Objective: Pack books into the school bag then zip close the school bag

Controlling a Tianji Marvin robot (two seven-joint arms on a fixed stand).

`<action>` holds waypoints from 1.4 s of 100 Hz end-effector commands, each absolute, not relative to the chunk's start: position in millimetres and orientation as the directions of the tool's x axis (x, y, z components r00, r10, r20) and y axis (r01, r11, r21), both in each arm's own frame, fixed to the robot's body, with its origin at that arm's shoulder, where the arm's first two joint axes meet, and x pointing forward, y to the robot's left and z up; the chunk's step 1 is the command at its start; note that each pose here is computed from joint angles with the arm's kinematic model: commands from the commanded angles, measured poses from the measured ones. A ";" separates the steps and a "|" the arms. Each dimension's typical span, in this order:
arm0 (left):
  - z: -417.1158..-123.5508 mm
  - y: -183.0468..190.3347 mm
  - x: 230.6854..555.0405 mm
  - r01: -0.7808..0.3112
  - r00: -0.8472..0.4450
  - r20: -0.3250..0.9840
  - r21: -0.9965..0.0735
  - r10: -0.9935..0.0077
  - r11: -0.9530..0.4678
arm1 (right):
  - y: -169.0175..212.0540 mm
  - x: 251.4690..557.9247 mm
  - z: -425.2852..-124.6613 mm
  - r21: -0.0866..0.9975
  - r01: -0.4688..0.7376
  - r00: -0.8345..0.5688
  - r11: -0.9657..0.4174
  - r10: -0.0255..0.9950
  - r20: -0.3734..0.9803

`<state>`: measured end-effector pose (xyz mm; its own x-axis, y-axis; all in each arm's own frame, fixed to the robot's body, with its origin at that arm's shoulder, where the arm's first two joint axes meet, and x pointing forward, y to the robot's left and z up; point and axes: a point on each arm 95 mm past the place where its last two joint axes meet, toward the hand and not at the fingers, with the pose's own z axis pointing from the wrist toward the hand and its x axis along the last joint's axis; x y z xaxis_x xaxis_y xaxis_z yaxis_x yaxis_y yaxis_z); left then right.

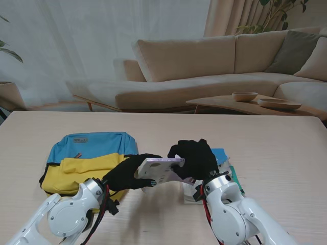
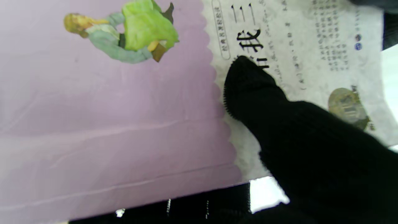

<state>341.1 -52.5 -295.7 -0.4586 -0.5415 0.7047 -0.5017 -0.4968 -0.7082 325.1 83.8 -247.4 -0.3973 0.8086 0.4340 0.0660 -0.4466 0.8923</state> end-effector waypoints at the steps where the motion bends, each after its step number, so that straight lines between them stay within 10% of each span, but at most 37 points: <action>1: -296.3 -54.5 340.3 -0.517 -0.456 0.709 -0.703 -0.537 -0.488 | 93.9 322.3 -244.1 0.882 0.079 -0.409 -0.465 0.792 0.454; 140: -282.6 -10.3 324.3 -0.287 -0.384 0.822 -0.539 -0.420 -0.792 | 42.4 323.7 -265.8 0.764 0.123 -0.269 -0.634 0.720 0.640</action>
